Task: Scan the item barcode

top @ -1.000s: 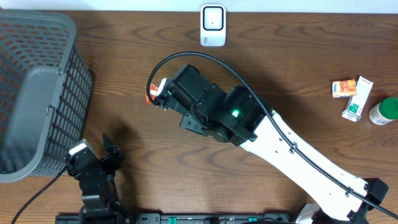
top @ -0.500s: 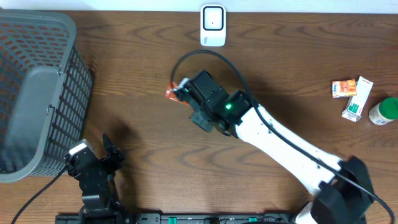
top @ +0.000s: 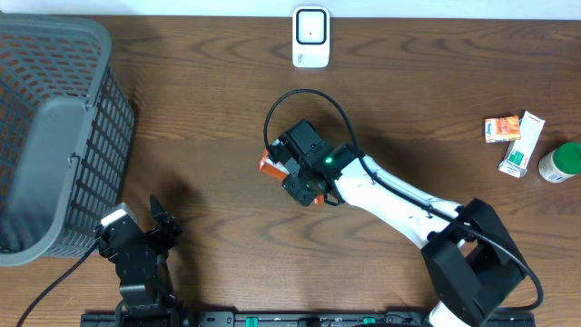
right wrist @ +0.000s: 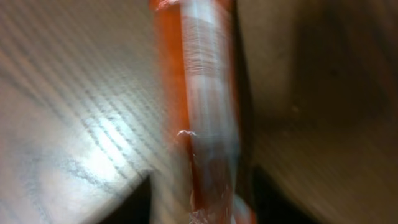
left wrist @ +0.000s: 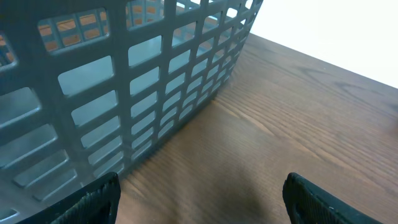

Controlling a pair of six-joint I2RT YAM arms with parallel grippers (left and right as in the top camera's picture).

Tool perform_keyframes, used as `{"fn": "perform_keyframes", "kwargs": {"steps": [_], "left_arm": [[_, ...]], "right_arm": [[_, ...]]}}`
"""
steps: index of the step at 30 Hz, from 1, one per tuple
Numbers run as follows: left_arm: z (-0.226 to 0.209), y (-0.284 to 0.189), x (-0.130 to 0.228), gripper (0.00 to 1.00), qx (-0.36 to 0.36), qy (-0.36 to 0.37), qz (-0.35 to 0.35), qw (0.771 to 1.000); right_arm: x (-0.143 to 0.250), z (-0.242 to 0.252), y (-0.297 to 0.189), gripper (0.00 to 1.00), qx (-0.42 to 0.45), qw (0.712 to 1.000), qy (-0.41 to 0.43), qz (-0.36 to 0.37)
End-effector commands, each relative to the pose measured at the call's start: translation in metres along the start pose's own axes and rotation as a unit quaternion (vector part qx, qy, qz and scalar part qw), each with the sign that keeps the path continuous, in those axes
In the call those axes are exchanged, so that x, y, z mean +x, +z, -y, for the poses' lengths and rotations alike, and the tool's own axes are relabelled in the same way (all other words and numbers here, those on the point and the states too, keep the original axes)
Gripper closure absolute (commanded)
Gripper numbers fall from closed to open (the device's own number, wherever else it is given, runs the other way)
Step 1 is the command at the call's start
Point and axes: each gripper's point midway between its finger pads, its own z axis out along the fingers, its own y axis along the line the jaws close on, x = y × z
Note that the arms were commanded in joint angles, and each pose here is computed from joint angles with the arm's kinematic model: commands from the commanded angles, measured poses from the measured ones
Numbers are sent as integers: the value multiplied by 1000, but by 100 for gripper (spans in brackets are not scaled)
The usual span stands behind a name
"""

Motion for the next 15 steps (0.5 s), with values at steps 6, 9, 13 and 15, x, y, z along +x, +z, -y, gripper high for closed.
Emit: {"fn": "perform_keyframes", "kwargs": {"steps": [6,9,13,15], "left_arm": [[-3,1,2,16,-8,-2,0,1000],[-3,1,2,16,-8,-2,0,1000],[-3,1,2,16,-8,-2,0,1000],[-3,1,2,16,-8,-2,0,1000]], "right_arm": [[-20,0,-29,1,-83,994,56,31],[-26,18,-51,1,-94,991,89,46],[-17,37,-67,1,-175,971,153,53],[-10,43,-71,1,-233,952,187,62]]}}
